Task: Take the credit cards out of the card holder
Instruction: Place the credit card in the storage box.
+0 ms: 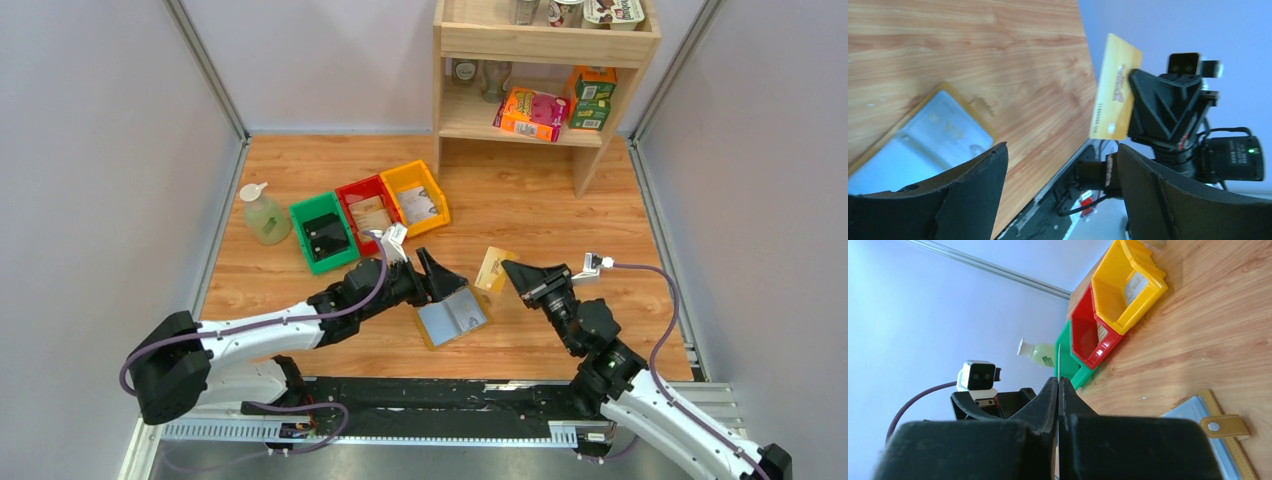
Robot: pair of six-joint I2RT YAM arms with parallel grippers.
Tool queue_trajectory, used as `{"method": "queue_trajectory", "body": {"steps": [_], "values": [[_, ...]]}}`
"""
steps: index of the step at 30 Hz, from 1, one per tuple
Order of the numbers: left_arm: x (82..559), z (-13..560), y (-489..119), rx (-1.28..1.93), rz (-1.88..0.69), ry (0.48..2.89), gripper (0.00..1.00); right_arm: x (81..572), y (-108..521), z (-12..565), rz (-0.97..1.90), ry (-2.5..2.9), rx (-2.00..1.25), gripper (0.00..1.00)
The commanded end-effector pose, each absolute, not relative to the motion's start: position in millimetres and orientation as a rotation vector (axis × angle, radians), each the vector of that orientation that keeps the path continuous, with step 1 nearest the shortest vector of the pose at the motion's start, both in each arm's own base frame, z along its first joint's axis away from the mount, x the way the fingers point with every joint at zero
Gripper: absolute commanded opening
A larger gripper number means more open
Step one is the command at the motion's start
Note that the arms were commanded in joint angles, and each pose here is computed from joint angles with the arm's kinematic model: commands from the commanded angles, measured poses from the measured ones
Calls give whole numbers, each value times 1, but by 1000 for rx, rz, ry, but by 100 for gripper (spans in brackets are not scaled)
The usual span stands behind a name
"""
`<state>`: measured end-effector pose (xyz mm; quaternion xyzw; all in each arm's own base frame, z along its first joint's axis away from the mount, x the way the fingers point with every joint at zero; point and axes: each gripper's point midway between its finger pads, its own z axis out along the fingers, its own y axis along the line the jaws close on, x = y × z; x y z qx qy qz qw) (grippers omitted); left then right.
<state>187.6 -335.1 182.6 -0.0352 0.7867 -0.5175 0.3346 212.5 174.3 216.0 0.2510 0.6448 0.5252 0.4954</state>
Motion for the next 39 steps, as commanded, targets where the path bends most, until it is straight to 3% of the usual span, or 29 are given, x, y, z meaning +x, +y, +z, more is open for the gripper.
{"method": "queue_trajectory", "body": {"steps": [1, 10, 19, 27, 31, 32, 35, 37, 39], "values": [[191, 229, -359, -177, -1557, 1863, 87, 224, 170, 226, 1270, 1462, 726, 0], [195, 219, -369, -312, -1608, 1868, 85, 226, 186, 227, 1288, 1473, 741, 0], [195, 216, -381, -363, -1669, 1889, 77, 224, 190, 230, 1321, 1458, 740, 0], [199, 234, -382, -379, -1750, 1785, 54, 223, 193, 226, 1338, 1467, 734, 0], [200, 242, -379, -366, -1744, 1753, 31, 222, 196, 224, 1341, 1478, 726, 1], [200, 241, -378, -370, -1736, 1750, 19, 222, 196, 222, 1338, 1483, 722, 2], [202, 237, -371, -363, -1697, 1747, 0, 221, 196, 220, 1310, 1501, 697, 17], [202, 231, -367, -327, -1647, 1781, 0, 221, 192, 216, 1268, 1517, 681, 37], [204, 221, -360, -275, -1573, 1842, 0, 221, 184, 215, 1212, 1523, 663, 64]]}}
